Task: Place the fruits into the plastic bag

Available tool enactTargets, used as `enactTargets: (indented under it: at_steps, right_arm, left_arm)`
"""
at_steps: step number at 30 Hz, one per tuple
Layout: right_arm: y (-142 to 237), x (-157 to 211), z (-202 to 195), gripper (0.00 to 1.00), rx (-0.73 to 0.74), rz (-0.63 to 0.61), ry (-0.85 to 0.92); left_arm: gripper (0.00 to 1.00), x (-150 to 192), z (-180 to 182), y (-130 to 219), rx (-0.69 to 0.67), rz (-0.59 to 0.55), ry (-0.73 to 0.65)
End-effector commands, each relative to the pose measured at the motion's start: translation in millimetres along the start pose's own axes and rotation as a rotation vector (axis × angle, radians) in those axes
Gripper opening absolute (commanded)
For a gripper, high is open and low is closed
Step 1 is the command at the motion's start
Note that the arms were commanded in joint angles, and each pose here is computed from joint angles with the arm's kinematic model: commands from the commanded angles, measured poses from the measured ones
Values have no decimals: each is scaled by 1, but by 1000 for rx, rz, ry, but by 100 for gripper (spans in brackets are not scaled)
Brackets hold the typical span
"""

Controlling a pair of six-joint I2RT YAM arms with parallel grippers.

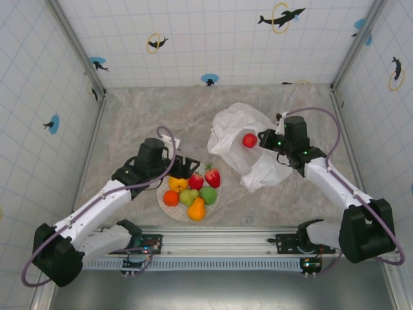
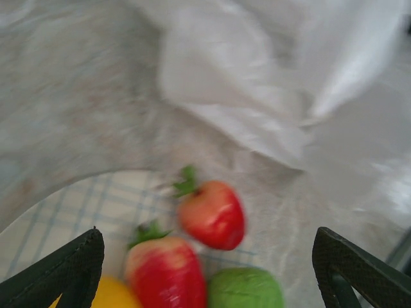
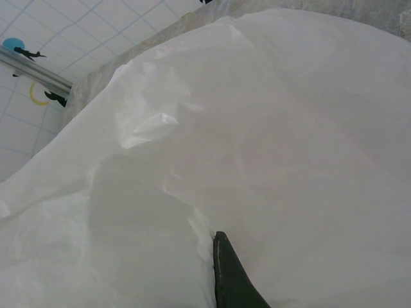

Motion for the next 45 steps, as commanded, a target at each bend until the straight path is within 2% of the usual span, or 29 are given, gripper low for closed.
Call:
enactTargets:
  at_steps: [1,5,12,17,22,32,36,45]
  right_arm:
    - [-1,3,-2,0,7,-14,8]
    - [-2,5,-2,0,-1,-4,10]
    - [-2,9,-5,0,6,2,16]
    - [-1,11,-6,0,9,4,19]
    - [0,11,-7,0,13,3,18]
    - [1,13,-10,0,16,4,12]
    - [2,14,-11,0,20,5,11]
    - [2,16,-13,0,24,9,7]
  left_arm:
    - [87,26,43,6,-230,116,177]
    - [92,41,55,5,-263,179,256]
    - [97,55,62,-11,-265,255,312]
    - [97,57,66,-20,-273,270,318]
    - [93,63,70,-28,-276,300,332]
    - [92,68,78,-41,-284,311,333]
    - [89,70,83,-44,-309,314,329]
    - [72,59,87,-42,-349,246,311]
Point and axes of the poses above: each hand's point on the last joint's axis, 136 mm out from that joint toward the fingers, its own y axis back along the fingers, its own z axis along the line the jaws close on, x = y × z, the point moved 4 cm from there along y, back along the fingers, and after that the axes turned 9 degrees about y, right-handed, at the moved point
